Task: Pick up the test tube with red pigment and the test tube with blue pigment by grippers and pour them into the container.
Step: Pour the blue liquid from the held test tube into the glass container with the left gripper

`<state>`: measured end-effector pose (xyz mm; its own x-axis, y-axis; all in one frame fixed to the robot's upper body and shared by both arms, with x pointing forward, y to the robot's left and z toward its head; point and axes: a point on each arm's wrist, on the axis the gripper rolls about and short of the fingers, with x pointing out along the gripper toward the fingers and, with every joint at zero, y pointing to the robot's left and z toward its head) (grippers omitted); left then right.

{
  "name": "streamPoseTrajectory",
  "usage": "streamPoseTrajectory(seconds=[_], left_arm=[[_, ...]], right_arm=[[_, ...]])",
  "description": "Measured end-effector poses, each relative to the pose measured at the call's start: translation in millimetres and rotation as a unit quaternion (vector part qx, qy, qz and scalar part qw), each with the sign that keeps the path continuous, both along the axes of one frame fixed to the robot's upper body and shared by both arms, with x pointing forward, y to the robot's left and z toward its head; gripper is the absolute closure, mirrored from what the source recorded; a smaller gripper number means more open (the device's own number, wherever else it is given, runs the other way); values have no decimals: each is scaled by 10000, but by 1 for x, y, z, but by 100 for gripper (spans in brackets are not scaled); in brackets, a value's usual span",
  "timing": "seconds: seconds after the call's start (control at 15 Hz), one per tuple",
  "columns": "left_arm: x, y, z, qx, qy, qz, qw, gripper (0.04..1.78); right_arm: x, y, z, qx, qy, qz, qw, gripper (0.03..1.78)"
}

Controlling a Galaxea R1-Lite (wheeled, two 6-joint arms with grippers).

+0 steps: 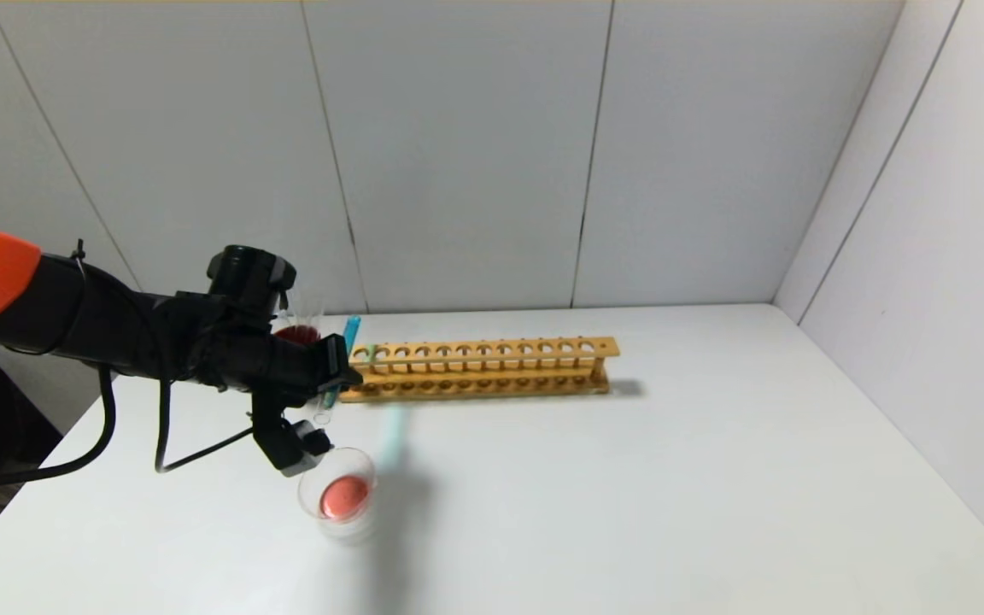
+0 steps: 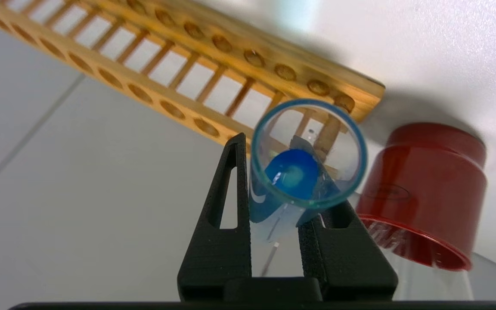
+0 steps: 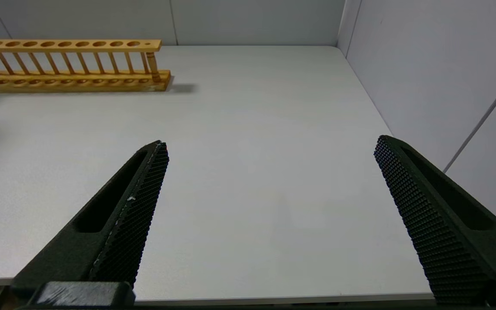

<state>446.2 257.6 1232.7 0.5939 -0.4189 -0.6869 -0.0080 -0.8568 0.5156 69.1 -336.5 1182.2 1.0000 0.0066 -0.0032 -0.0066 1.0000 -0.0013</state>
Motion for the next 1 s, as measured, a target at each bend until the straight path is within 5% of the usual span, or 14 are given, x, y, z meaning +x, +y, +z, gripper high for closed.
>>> streamPoseTrajectory(seconds=[1.0], left_arm=[[-2,-6,1,338,-196,-75,9992,147]], right_arm=[[0,0,0,0,0,2,10000,6]])
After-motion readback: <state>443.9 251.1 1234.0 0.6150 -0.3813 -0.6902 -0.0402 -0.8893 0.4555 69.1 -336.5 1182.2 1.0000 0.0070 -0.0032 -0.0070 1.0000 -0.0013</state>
